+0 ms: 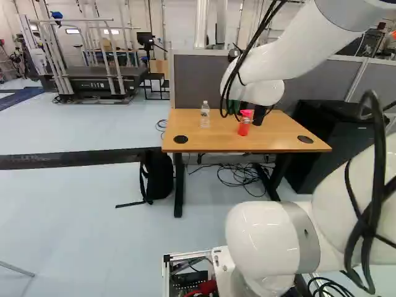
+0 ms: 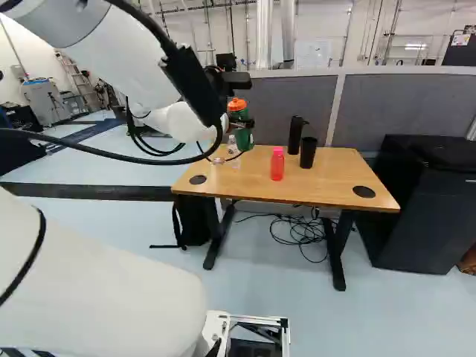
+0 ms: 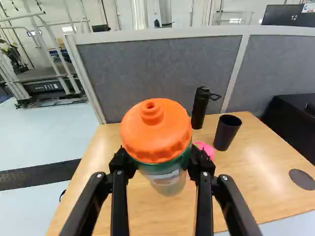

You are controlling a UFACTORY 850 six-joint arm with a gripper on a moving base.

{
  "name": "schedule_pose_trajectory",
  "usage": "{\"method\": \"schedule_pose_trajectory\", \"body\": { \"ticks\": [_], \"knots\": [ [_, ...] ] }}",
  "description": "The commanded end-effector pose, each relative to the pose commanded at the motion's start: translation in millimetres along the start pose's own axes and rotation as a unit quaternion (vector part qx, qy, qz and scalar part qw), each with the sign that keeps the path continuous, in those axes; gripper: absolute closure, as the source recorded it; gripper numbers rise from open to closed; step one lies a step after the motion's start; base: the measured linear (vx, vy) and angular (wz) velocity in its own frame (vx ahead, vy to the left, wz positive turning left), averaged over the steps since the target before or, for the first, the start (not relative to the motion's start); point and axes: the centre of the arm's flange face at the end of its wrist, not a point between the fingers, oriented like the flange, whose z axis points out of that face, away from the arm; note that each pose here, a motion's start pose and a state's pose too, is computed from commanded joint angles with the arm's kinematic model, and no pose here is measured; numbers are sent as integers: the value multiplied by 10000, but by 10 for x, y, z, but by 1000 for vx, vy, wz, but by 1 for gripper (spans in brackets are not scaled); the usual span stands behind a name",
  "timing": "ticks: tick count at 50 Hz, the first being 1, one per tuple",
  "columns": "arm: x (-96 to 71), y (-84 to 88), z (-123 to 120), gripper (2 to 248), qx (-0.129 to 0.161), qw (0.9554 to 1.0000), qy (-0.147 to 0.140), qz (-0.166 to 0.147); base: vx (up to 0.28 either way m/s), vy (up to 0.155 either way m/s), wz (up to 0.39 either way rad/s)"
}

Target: Pick up the green bottle from the table

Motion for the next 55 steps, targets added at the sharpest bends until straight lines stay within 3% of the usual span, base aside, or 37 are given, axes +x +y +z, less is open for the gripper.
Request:
{"method": "schedule_pose_trajectory", "body": {
  "ticks": [27,55],
  "knots": [
    [-241,-32,-19,128,69,9999,-39,-74,0,0,0],
    [-899,-109,-143,128,285,9991,-145,-275,0,0,0]
  ]
}}
